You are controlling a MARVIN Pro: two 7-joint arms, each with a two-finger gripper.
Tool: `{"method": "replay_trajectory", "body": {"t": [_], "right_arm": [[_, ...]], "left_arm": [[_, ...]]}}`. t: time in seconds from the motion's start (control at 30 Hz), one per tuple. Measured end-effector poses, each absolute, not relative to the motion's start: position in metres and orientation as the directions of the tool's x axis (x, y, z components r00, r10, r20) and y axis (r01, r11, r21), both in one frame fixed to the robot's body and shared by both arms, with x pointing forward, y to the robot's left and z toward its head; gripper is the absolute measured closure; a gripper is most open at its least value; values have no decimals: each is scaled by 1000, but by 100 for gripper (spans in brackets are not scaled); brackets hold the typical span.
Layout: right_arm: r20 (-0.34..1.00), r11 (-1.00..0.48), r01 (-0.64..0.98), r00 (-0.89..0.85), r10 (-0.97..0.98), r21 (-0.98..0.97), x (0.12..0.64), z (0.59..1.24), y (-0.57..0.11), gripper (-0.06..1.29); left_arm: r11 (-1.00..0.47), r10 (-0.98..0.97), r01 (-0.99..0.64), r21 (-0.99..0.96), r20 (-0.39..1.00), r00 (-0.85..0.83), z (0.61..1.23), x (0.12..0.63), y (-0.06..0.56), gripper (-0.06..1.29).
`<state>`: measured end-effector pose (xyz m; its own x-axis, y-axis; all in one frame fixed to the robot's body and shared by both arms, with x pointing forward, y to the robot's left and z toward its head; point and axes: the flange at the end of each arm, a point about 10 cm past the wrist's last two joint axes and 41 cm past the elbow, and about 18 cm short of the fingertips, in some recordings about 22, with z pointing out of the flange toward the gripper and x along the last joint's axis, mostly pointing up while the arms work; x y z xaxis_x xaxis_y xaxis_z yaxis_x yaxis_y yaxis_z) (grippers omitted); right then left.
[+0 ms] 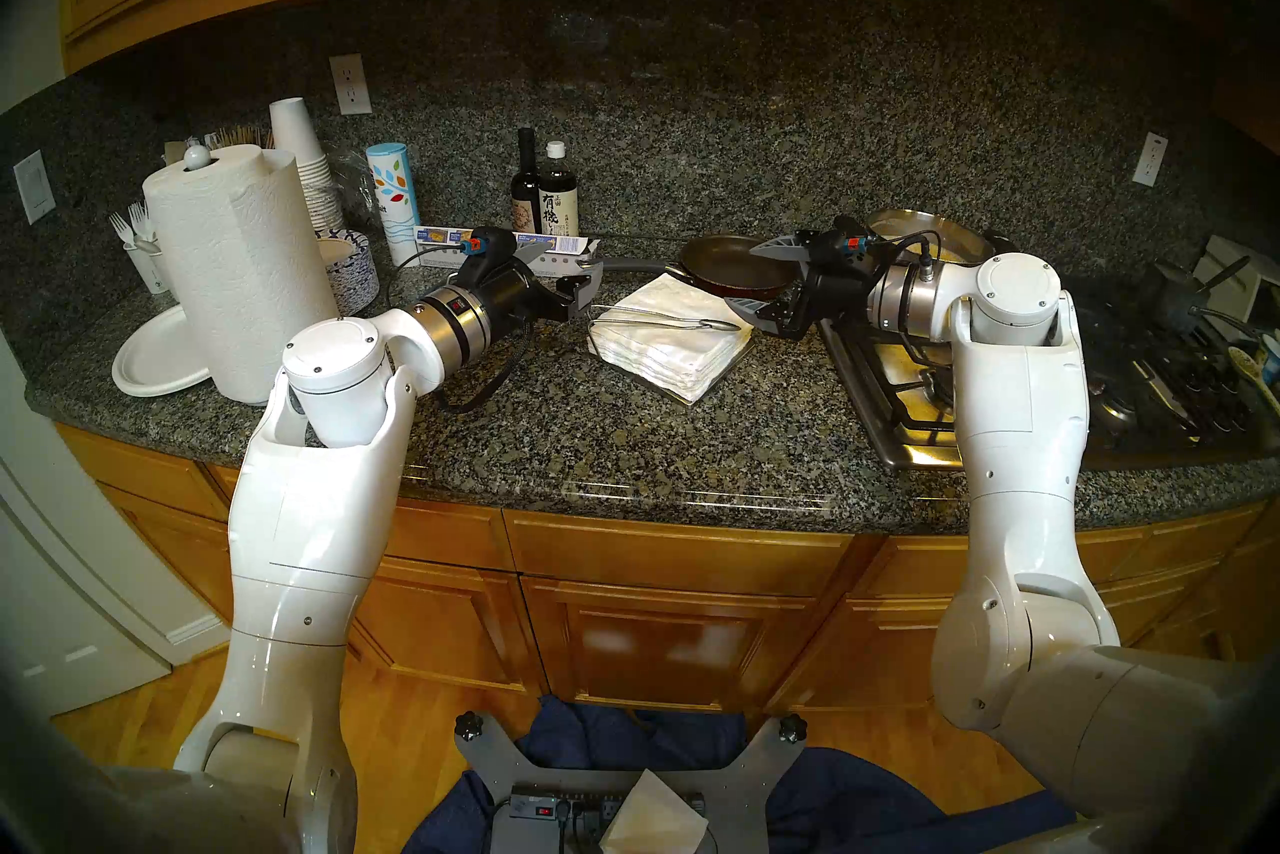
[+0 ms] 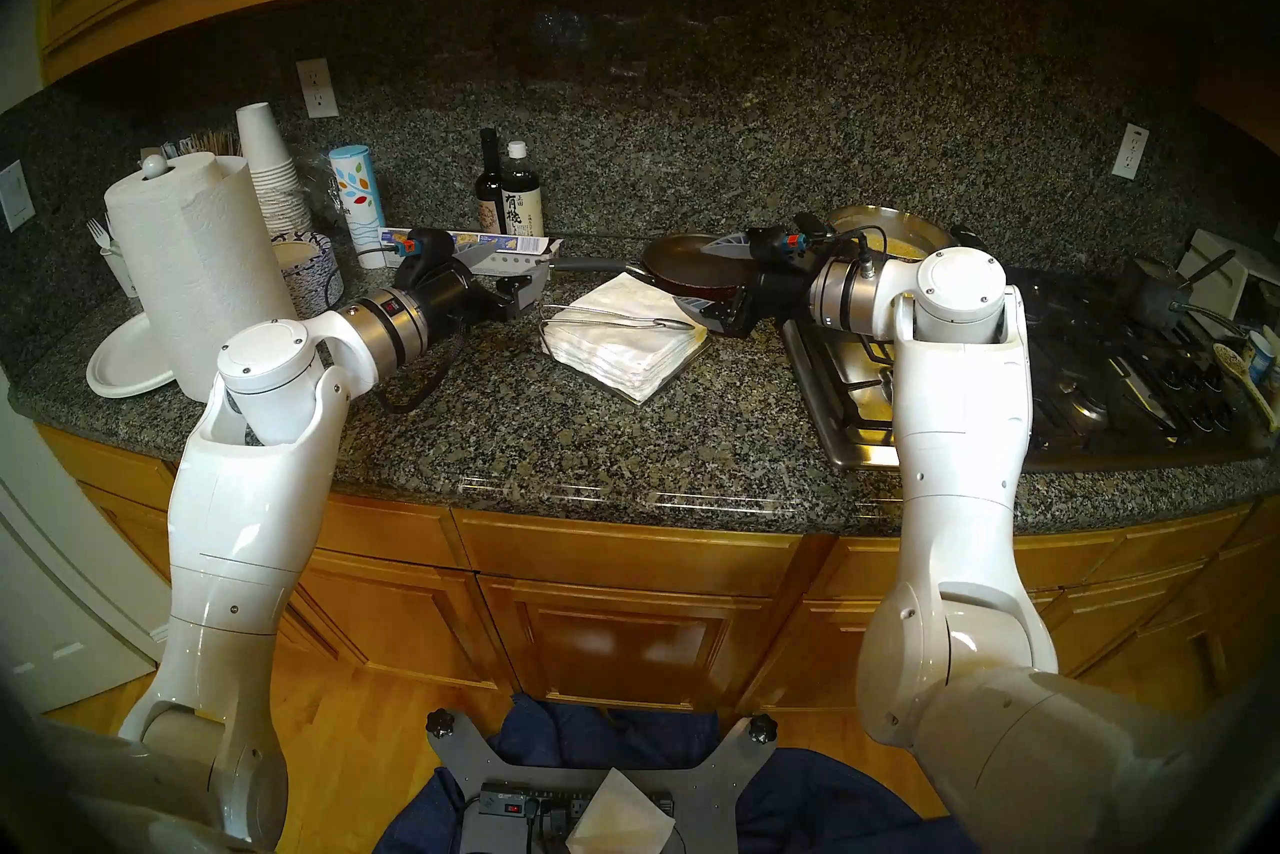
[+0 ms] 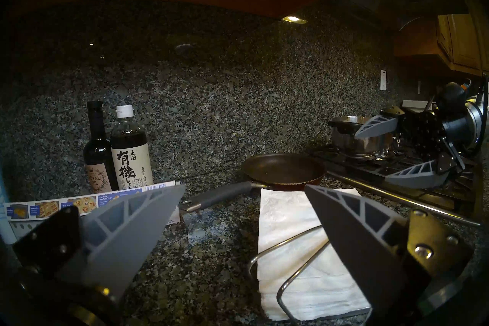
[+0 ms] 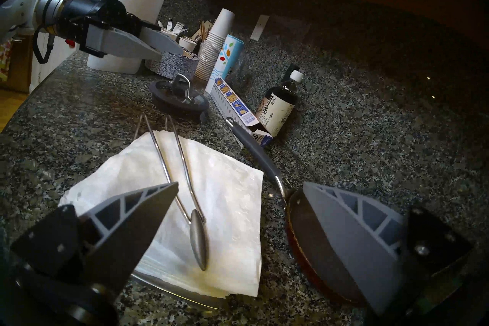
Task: Take napkin out of napkin holder
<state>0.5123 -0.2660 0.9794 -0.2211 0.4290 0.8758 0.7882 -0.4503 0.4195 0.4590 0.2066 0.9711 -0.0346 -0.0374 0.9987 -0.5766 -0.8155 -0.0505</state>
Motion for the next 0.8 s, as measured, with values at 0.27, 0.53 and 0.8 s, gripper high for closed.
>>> {"method": "replay_trajectory", "body": {"t": [0.27, 0.53, 0.8], "right_arm": [[875, -423, 817, -188, 445, 391, 513, 978, -266, 4], [873, -394, 848, -151, 463, 355, 512, 977, -266, 40], [877, -393, 867, -97, 471, 307, 516, 966, -269, 54]], "left_arm": [[-786, -39, -617, -35, 999, -7, 969, 464, 203, 0], [-778, -44, -627, -31, 999, 4, 968, 465, 207, 0], [-775, -48, -631, -33, 999, 6, 967, 465, 209, 0]]}}
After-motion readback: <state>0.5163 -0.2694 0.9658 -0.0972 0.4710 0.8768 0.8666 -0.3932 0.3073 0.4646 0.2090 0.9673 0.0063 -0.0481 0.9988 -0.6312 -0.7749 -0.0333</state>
